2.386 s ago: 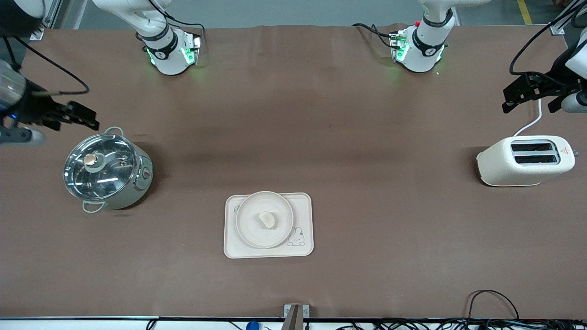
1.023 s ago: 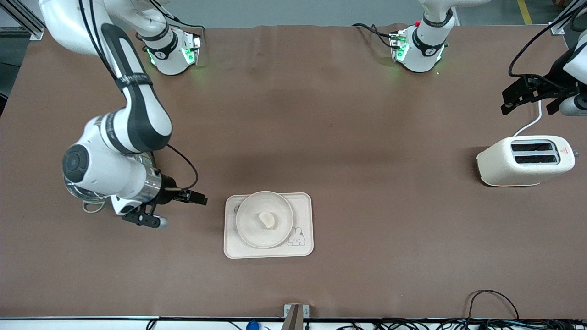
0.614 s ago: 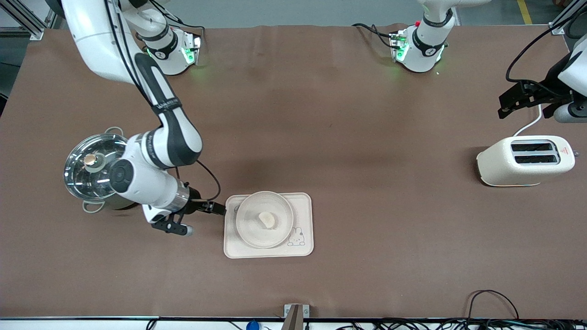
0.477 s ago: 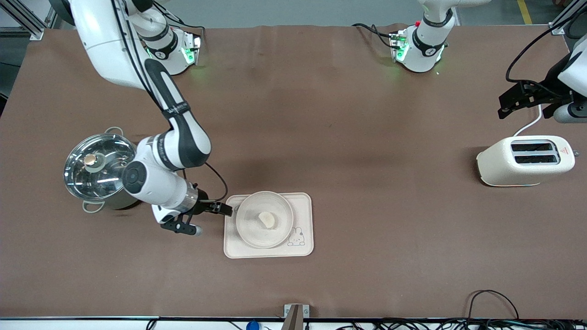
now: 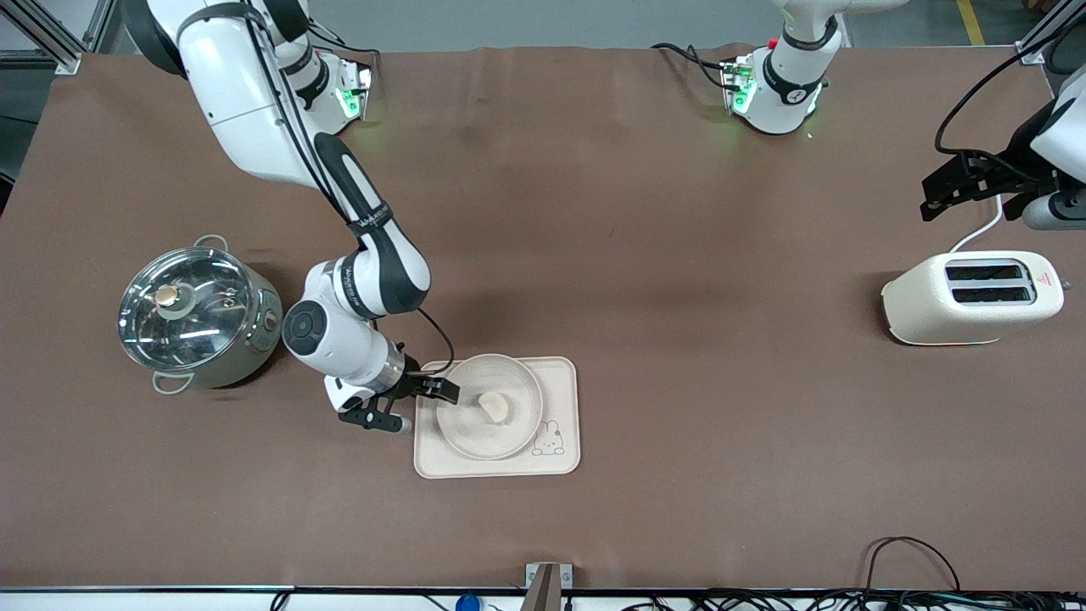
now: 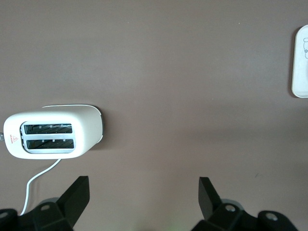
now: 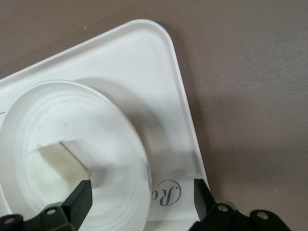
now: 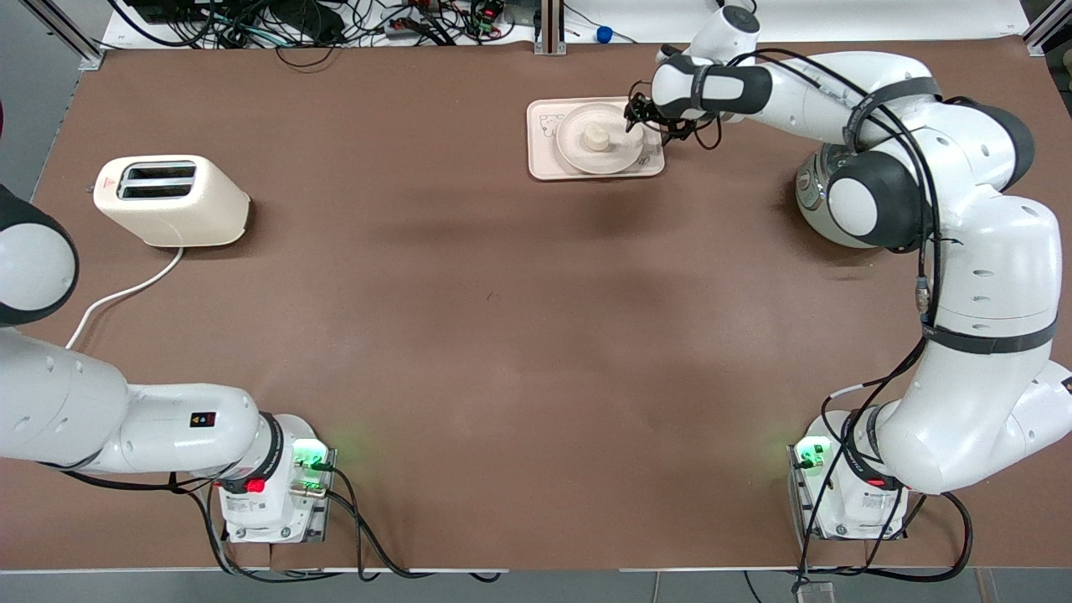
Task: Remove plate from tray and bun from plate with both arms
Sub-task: 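Close the right gripper on the white plate's rim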
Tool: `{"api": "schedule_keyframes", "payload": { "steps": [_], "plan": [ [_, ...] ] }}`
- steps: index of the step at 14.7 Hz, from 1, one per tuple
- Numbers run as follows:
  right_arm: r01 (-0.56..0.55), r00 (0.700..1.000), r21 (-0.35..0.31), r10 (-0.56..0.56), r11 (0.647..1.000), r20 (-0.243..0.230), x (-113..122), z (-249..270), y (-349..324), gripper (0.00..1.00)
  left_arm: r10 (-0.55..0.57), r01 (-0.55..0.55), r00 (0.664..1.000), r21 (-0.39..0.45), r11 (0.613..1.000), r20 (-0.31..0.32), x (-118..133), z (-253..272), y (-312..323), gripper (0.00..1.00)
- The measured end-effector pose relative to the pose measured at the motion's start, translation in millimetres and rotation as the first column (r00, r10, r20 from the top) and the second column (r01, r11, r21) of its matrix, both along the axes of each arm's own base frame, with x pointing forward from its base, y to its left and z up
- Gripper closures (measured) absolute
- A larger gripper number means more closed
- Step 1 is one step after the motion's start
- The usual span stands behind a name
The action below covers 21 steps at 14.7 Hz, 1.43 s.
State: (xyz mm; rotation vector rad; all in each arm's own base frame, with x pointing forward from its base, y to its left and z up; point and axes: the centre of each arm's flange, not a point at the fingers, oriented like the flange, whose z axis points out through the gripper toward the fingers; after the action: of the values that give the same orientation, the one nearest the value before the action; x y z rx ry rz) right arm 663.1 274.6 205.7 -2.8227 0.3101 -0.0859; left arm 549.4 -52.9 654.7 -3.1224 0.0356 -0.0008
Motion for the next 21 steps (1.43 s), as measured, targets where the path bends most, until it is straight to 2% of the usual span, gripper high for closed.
{"api": "schedule_keyframes", "payload": {
  "steps": [2,3,5,6,8,11,15,16,21],
  "plan": [
    [-0.001,1.000,-0.002,0.001,1.000,0.000,-1,-4,1,0.22,0.000,0.000,1.000,0.000,1.000,-0.003,1,-2,0,0.00],
    [-0.002,1.000,-0.002,0.002,1.000,-0.001,-1,-4,2,0.22,0.000,0.000,1.000,0.000,1.000,-0.004,1,-2,0,0.00],
    [-0.002,1.000,-0.002,0.002,1.000,-0.003,-1,-6,2,0.36,0.000,0.000,1.000,0.000,1.000,-0.006,2,-3,0,0.00],
    [-0.002,1.000,-0.003,0.002,1.000,-0.005,-2,-7,2,0.36,0.000,0.000,1.000,0.000,1.000,-0.006,2,-3,0,0.00],
    [0.003,1.000,-0.002,-0.003,1.000,-0.012,-2,-12,2,0.48,0.000,0.000,1.000,0.000,1.000,-0.006,2,-3,0,0.00],
    [0.013,1.000,0.008,-0.013,1.000,-0.020,-2,-16,2,0.53,0.000,0.000,1.000,0.000,1.000,-0.006,2,-4,0,0.00],
    [0.015,1.000,0.012,-0.015,1.000,-0.017,-1,-14,3,0.93,0.000,0.000,1.000,0.000,1.000,-0.006,2,-4,0,0.00],
    [0.014,1.000,0.013,-0.014,1.000,-0.016,-1,-14,4,0.96,0.000,0.000,1.000,0.000,1.000,-0.007,2,-4,0,0.00],
    [0.014,1.000,0.022,-0.014,1.000,-0.005,3,-8,6,0.96,-0.001,0.001,1.000,0.000,1.000,-0.008,3,-4,0,0.00]
  ]
}}
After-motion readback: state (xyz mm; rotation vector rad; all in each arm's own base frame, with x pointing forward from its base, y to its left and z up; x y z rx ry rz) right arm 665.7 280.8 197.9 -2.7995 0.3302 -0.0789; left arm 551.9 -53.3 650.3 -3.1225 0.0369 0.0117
